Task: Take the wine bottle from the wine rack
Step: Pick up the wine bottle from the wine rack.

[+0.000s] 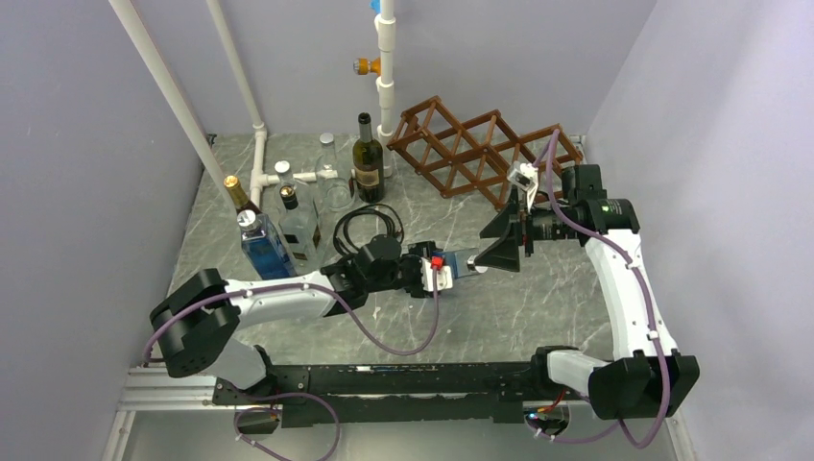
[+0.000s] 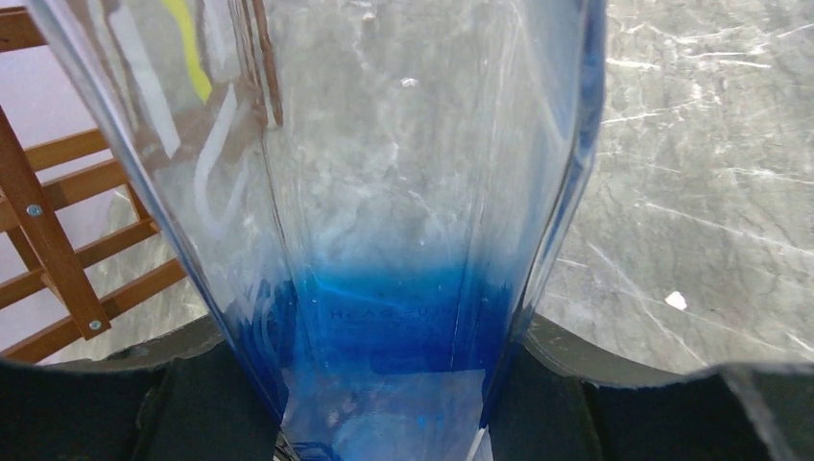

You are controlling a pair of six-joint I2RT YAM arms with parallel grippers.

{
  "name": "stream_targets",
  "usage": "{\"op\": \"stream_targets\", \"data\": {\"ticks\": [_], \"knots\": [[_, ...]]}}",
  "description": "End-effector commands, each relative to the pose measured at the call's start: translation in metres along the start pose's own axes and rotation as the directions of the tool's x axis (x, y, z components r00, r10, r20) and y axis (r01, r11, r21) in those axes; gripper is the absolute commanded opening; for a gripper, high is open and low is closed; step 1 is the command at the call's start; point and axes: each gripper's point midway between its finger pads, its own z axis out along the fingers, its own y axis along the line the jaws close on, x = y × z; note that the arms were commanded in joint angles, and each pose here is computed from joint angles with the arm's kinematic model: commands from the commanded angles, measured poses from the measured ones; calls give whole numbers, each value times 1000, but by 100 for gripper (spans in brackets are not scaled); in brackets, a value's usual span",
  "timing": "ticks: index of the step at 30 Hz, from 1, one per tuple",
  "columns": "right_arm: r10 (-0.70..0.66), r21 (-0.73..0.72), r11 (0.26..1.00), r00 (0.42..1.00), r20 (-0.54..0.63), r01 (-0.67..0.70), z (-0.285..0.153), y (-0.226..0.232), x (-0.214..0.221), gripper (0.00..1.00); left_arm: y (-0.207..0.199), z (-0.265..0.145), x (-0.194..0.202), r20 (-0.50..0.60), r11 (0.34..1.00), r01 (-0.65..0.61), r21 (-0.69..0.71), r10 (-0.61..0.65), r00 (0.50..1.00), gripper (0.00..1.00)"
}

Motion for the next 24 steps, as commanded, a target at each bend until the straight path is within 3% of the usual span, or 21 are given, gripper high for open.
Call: {"op": "stream_targets", "data": {"ticks": [1,8,16,24], "knots": [[-179,-28,983,983,36,180,-8,17,-19,100,45,-25,-89,285,988,2,-154,42,958,0],[-388,18,921,919,66,388,-13,22,-34,100,42,-36,-96,325,987,88,-137,-39,945,0],[-620,-54,775,774,129,630,-12,41,-25,100,36,-48,-106,377,979,177,-99,-128,917,0],[-640,-79,747,747,180,660,-3,35,-13,100,31,-62,-121,436,966,256,-46,-211,875,0]]}}
